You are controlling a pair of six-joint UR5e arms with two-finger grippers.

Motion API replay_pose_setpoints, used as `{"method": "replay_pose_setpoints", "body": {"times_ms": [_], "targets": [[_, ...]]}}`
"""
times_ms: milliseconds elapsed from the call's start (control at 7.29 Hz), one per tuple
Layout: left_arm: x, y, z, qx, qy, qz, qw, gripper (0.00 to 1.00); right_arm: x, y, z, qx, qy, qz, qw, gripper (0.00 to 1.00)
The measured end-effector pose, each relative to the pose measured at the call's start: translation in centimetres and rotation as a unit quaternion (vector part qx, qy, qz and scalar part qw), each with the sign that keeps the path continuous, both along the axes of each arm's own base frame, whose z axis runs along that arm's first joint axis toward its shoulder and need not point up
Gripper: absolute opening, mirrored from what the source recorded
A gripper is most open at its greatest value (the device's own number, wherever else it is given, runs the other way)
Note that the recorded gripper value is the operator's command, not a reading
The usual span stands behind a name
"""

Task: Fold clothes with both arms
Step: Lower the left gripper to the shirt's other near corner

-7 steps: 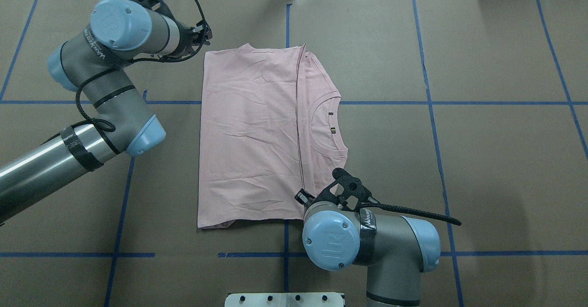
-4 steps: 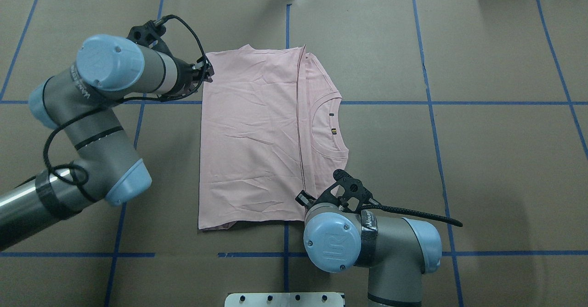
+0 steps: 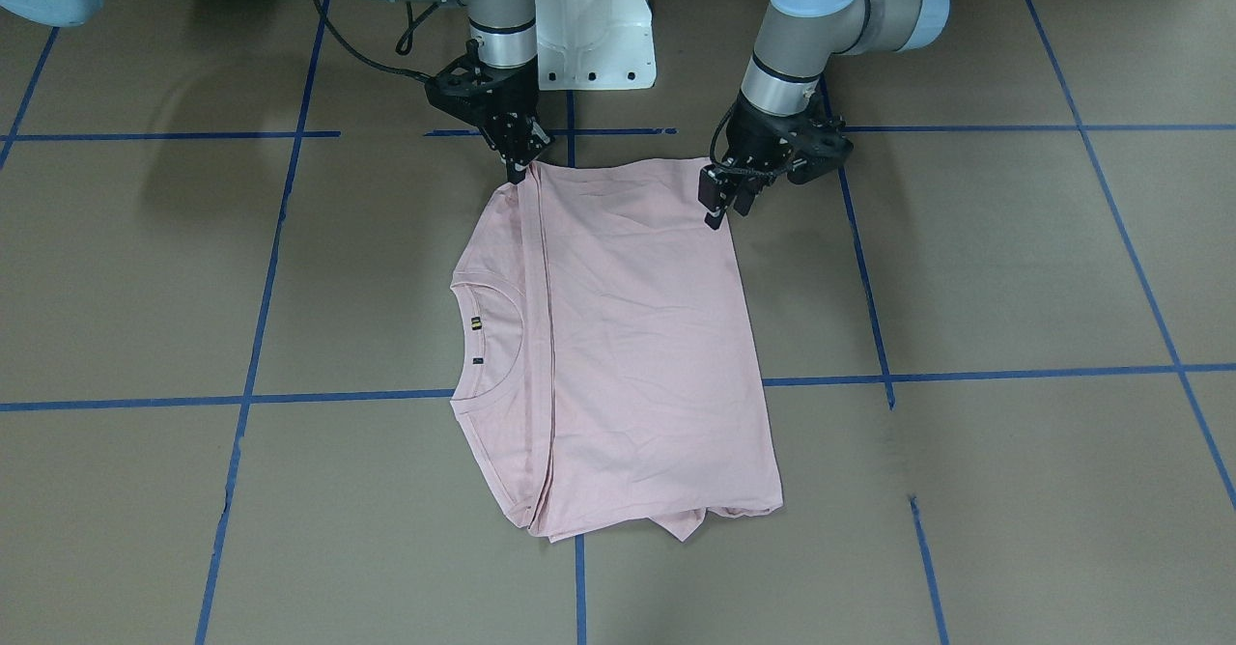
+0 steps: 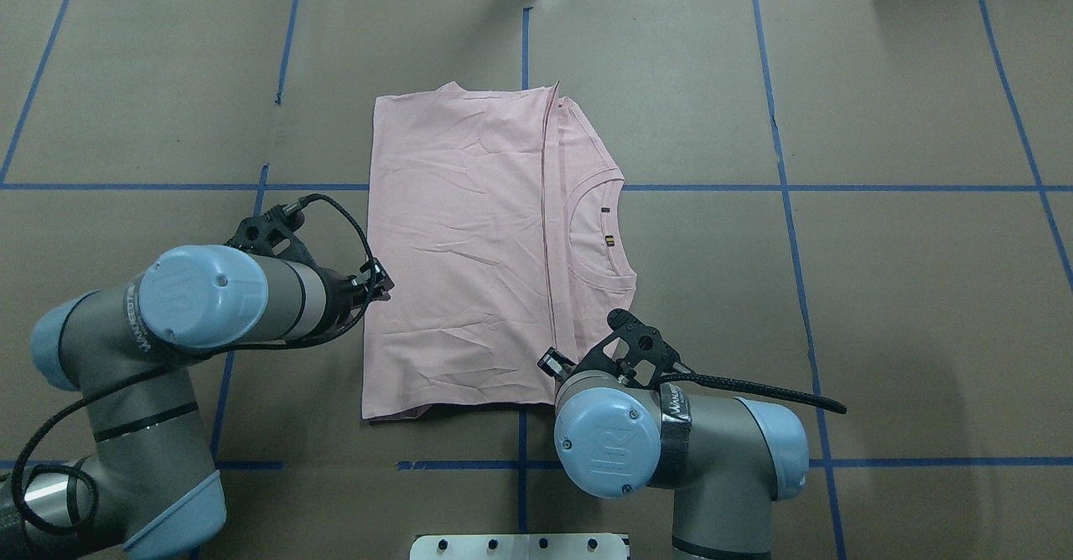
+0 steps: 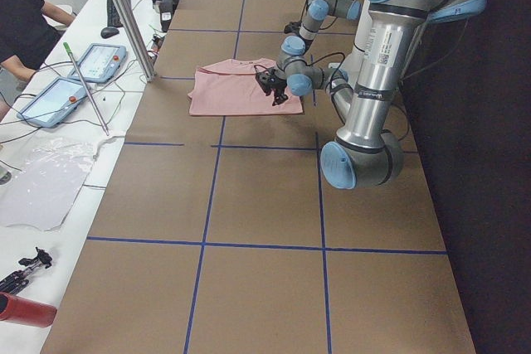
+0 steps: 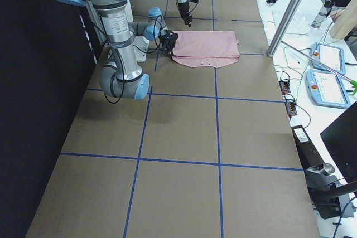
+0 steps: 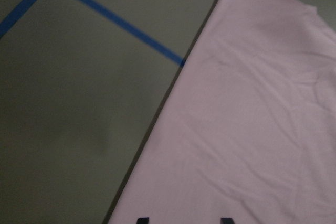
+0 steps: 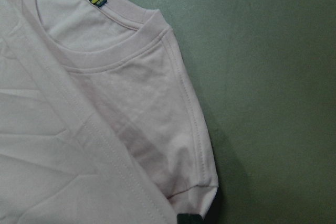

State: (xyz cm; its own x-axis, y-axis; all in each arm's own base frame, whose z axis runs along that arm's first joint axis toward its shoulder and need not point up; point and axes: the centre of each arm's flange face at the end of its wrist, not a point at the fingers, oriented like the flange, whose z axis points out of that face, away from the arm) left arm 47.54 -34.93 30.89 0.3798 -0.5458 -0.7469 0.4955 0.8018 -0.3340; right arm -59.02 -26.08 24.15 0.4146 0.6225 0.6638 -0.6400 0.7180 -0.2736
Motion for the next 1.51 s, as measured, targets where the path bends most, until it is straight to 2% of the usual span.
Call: {"method": "replay_pose_setpoints", "body": {"times_ms": [411, 685, 960, 1097, 1234, 1371, 1508], "targets": [[2.0, 5.3, 0.7, -0.055, -0.011, 0.015, 0.9983, 0.61, 0.1, 0.0, -0.2, 0.0, -0.002, 0.0, 1.0, 0.0], [3.1, 7.4, 1.0, -0.071, -0.018, 0.024, 0.997, 0.59, 0.1, 0.1, -0.3, 0.0, -0.003, 0.0, 1.0, 0.0], [3.8, 8.3, 1.5, -0.076, -0.023, 0.03, 0.9964, 0.52, 0.1, 0.0, -0.2, 0.0, -0.002, 0.0, 1.0, 0.0], [3.9, 8.4, 1.7, -0.077, -0.026, 0.031, 0.9962, 0.42, 0.1, 0.0, -0.2, 0.0, -0.002, 0.0, 1.0, 0.0], [4.0, 8.5, 1.9, -0.078, -0.029, 0.03, 0.9961, 0.28, 0.1, 0.0, -0.2, 0.0, -0.002, 0.0, 1.0, 0.0], [4.0, 8.5, 2.0, -0.079, -0.032, 0.03, 0.9959, 0.06, 0.1, 0.0, -0.2, 0.001, -0.002, 0.0, 1.0, 0.0], [4.0, 8.5, 2.1, -0.079, -0.034, 0.031, 0.9958, 0.0, 0.1, 0.0, -0.2, 0.001, -0.002, 0.0, 1.0, 0.0]]}}
